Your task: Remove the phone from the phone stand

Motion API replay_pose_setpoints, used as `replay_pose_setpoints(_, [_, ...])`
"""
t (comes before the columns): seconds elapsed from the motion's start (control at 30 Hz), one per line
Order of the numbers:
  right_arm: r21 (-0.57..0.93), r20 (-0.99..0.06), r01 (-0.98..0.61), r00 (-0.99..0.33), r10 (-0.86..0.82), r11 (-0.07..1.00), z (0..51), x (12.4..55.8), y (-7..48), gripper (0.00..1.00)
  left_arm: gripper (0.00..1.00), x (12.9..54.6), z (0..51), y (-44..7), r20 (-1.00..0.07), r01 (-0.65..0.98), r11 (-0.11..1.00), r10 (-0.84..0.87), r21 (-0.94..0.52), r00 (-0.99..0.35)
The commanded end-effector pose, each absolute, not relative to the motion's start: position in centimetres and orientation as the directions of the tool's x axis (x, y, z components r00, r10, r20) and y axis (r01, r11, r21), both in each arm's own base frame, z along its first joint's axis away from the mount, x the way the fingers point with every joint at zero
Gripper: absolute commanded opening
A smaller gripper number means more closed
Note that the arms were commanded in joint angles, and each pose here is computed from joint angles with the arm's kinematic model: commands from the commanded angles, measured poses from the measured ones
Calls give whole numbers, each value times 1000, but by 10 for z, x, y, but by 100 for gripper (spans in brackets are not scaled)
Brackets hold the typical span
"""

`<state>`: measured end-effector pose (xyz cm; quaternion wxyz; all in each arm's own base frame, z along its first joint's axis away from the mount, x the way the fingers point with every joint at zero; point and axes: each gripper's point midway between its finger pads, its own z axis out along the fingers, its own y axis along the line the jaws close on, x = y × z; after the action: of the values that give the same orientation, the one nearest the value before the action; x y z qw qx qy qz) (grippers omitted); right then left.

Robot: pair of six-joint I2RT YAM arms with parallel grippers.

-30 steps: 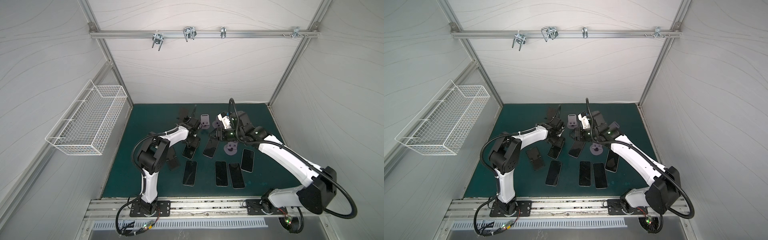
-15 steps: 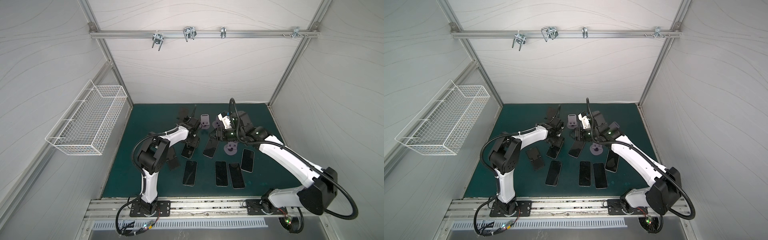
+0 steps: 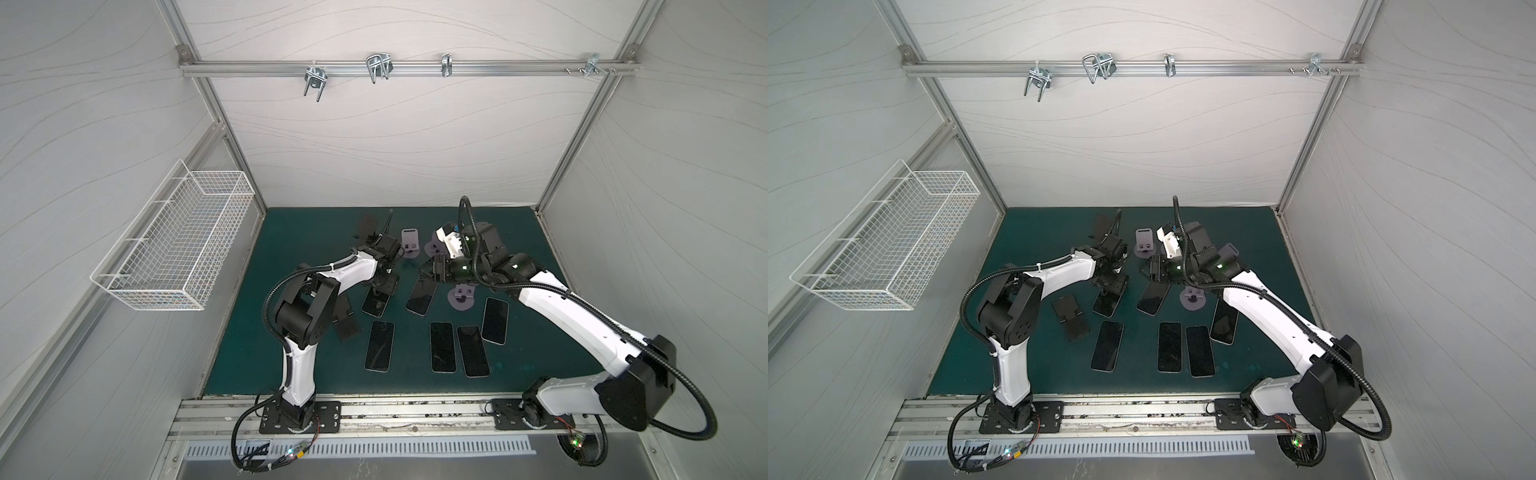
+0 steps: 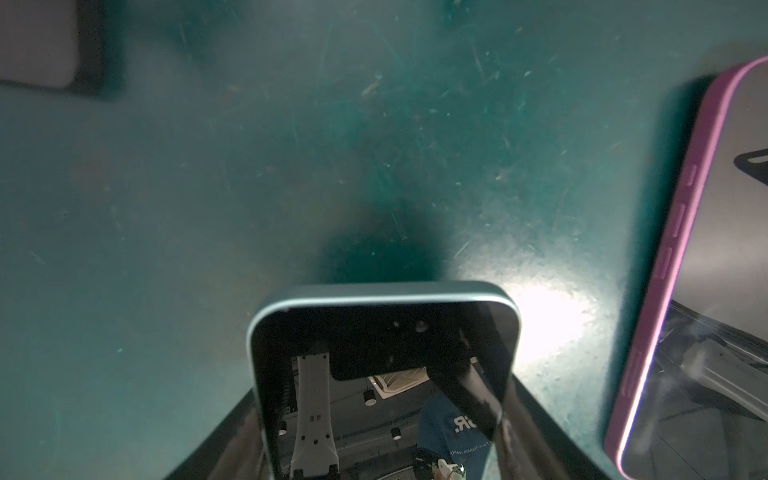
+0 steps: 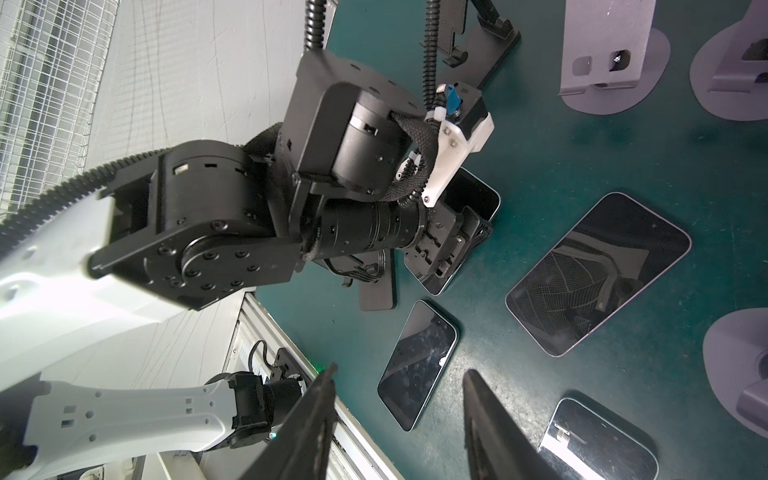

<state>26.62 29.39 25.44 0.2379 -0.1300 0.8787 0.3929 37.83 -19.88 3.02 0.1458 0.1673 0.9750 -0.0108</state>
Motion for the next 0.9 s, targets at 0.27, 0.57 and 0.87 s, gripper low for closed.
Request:
replay_pose_setpoints(0.27, [622,-525,-418,-850,-44,662,256,263,289,51,77,390,35,-201,-310,327,944,325,48,-893])
replay_pose_setpoints(0.57, [625,-522,-417,-852,-44,660,252,263,289,51,80,385,27,-197,-287,324,945,325,54,-901])
replay_pose_setpoints(0.87, [628,-524,-422,-850,-45,653,253,264,291,51,80,386,26,-198,-280,314,948,316,52,-907])
